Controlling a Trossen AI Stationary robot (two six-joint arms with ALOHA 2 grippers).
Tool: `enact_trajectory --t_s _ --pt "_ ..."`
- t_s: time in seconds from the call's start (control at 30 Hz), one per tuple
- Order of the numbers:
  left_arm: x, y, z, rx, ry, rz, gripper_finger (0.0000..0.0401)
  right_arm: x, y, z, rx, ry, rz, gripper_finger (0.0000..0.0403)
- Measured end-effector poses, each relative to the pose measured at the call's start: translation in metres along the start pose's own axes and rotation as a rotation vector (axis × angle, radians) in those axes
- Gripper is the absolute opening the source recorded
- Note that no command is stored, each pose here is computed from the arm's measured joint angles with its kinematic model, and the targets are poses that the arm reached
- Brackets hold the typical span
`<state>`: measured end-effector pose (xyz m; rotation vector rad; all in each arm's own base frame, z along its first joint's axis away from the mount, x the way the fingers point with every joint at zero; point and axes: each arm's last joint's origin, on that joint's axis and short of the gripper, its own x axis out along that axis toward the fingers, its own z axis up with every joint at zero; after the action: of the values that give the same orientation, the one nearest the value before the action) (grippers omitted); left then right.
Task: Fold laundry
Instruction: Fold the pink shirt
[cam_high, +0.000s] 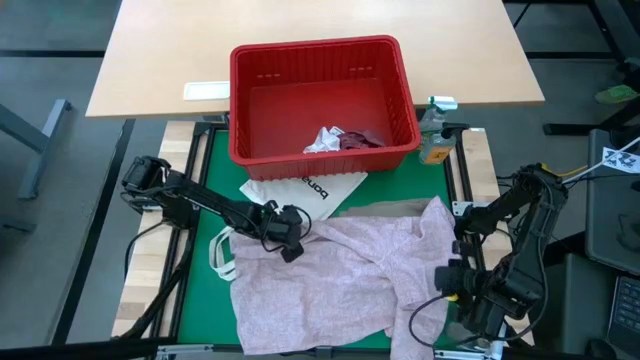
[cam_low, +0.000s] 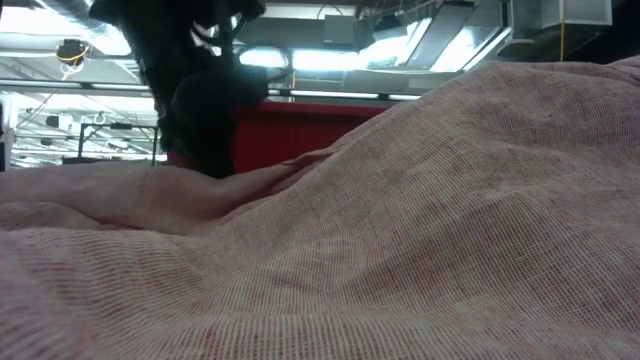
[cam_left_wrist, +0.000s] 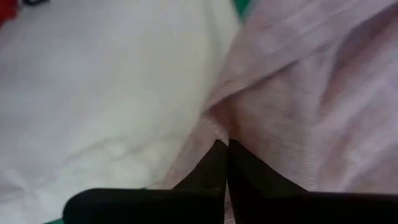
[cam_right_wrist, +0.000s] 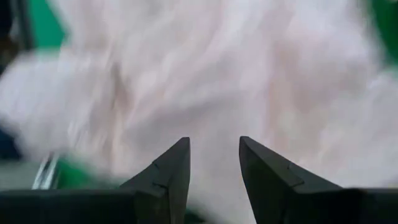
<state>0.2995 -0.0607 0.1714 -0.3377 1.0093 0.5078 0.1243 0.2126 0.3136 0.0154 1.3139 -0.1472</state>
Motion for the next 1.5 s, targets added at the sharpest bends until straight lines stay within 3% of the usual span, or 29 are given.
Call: enact_trajectory --t_s 0.1,0.27,0.53,0.73,0.87,1.07,1.27,1.5 --pt "-0.009 -0.005 0.010 0.037 -0.008 -0.006 0.0002 0.002 -0.005 0.011 0.031 -0.133 -0.067 0.0138" --pt "-0.030 -0.009 0.027 0.121 -0.006 0.060 0.0001 0.016 -0.019 0.034 0.118 -0.130 -0.113 0.0138" --pt "-0.081 -0.018 0.044 0.235 -0.064 0.262 0.0000 0.071 -0.036 0.042 0.121 0.156 -0.062 0.0138" --pt "-0.100 -0.034 0.034 0.306 -0.164 0.294 0.0000 0.089 -0.043 0.033 0.143 0.295 -0.058 0.0138" --pt "-0.100 -0.046 0.015 0.330 -0.183 0.259 0.0000 0.089 -0.042 0.032 0.149 0.331 -0.027 0.0138" --pt "-0.091 -0.056 -0.021 0.247 -0.141 0.174 0.0000 0.088 -0.041 0.032 0.150 0.354 -0.008 0.0138" --pt "-0.073 -0.072 -0.054 0.194 -0.138 -0.025 0.0000 0.072 -0.038 0.040 0.125 0.328 0.025 0.0138" --pt "-0.062 -0.085 -0.074 0.147 -0.115 -0.264 0.0000 0.065 -0.037 0.045 0.125 0.290 0.040 0.0138"
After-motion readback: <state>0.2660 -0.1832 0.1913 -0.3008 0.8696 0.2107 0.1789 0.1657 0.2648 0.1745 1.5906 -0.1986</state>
